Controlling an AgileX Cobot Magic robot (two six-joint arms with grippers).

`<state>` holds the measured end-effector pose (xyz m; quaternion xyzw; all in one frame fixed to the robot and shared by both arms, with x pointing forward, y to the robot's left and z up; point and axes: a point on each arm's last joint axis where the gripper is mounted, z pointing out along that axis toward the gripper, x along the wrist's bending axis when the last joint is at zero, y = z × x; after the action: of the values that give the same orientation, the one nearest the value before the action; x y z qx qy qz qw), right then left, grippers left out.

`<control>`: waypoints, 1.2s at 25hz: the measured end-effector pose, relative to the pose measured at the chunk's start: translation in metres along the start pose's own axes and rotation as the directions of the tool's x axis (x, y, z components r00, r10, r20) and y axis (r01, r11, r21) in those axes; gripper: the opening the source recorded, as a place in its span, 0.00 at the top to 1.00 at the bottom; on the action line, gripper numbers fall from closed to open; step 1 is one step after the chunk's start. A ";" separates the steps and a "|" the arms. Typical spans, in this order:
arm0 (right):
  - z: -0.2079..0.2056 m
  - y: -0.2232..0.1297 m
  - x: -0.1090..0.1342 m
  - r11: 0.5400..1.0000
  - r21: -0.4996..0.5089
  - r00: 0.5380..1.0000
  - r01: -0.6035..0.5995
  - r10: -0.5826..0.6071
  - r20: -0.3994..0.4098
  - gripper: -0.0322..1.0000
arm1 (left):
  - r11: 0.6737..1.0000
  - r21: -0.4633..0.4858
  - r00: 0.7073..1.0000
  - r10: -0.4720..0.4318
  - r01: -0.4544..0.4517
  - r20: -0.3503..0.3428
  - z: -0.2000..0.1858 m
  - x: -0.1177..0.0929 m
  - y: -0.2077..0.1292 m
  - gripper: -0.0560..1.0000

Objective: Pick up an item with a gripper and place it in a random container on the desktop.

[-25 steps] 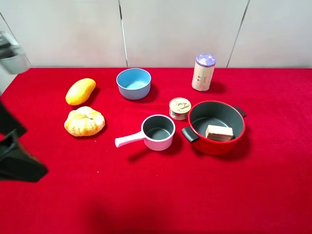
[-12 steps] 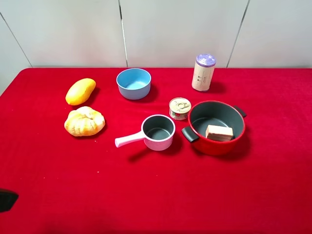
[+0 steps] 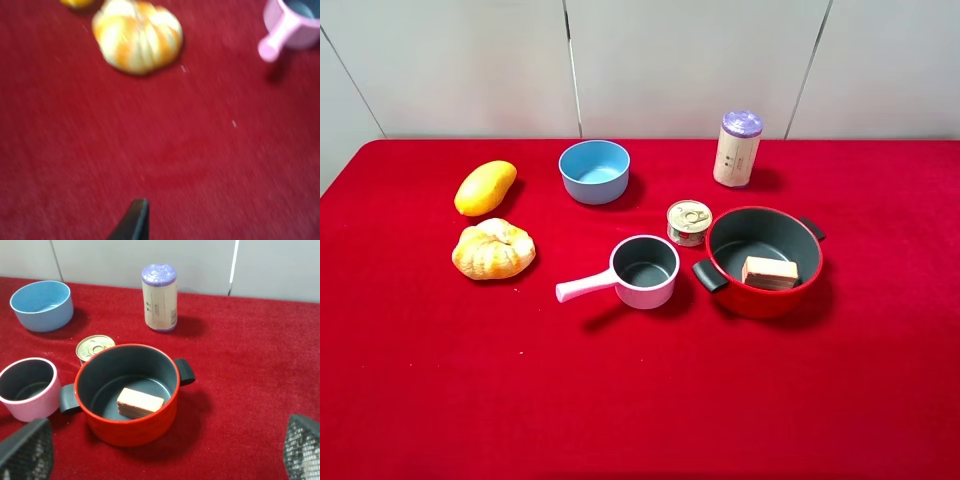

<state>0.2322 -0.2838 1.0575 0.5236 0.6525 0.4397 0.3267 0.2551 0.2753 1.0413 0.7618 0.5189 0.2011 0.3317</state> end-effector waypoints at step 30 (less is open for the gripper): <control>0.000 0.000 0.000 1.000 0.000 1.000 0.000 0.000 0.000 0.30 | 0.982 -0.188 0.993 -0.004 -0.018 -0.118 -0.017 -0.011 -0.019 0.01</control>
<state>0.2322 -0.2838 1.0575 0.5236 0.6525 0.4397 0.3267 0.2272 0.2748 1.0403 0.7153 0.5136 0.2953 0.3706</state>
